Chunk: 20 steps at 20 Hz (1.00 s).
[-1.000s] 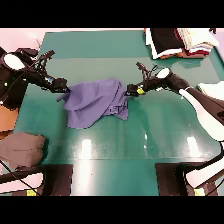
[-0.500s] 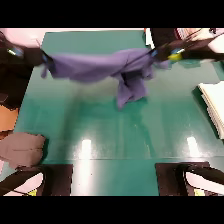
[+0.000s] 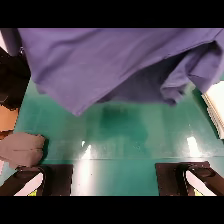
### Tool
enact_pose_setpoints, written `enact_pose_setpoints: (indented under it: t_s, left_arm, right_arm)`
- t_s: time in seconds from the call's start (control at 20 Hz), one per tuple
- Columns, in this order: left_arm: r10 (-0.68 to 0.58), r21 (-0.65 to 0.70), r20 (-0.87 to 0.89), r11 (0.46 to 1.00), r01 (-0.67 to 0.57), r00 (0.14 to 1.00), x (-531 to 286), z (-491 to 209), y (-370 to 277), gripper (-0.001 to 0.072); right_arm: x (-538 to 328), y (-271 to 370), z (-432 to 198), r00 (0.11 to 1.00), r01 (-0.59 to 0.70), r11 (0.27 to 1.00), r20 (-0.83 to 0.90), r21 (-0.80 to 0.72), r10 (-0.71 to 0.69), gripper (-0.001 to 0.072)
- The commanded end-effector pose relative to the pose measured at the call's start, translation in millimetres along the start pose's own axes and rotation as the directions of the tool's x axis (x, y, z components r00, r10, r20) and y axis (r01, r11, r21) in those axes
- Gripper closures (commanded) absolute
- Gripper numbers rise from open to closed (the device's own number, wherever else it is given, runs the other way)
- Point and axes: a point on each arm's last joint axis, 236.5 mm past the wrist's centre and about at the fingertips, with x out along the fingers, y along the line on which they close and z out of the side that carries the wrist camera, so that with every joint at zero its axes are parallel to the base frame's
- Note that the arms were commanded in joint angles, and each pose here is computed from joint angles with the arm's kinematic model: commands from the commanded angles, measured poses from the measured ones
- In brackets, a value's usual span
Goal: Fold the shirts.
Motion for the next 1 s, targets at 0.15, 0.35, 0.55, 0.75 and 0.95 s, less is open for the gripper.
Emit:
enact_pose_setpoints:
  t_s: [0.15, 0.35, 0.55, 0.75, 0.95]
  left_arm:
    - [-0.075, -0.23, -0.378, 0.973, -0.015, 0.923, 92.2, -135.9, 45.0, 0.0684]
    - [-0.13, -0.354, -0.577, 0.929, -0.104, 0.807, 138.4, -264.3, 72.1, 0.0684]
    - [-0.067, -0.358, -0.611, 0.912, -0.2, 0.788, 168.5, -323.4, 106.1, 0.0683]
    - [0.028, -0.371, -0.527, 0.891, -0.26, 0.849, 173.8, -290.1, 141.8, 0.01]
    - [0.0, -0.469, -0.489, 0.843, -0.263, 0.872, 160.6, -258.9, 146.8, 0.01]
  right_arm:
    - [81.4, -32.5, -70.1, 0.957, 0.008, 0.988, -0.289, 0.154, 0.037, 0.0699]
    - [170.2, -44.0, -159.9, 0.836, -0.01, 0.97, -0.531, 0.241, 0.14, 0.0699]
    - [225.5, -37.3, -219.1, 0.751, -0.023, 0.958, -0.627, 0.287, 0.206, 0.0699]
    - [237.2, -28.2, -233.1, 0.727, -0.037, 0.955, -0.647, 0.294, 0.227, 0.0699]
    - [237.5, -29.3, -232.9, 0.729, -0.035, 0.955, -0.646, 0.293, 0.225, 0.0699]
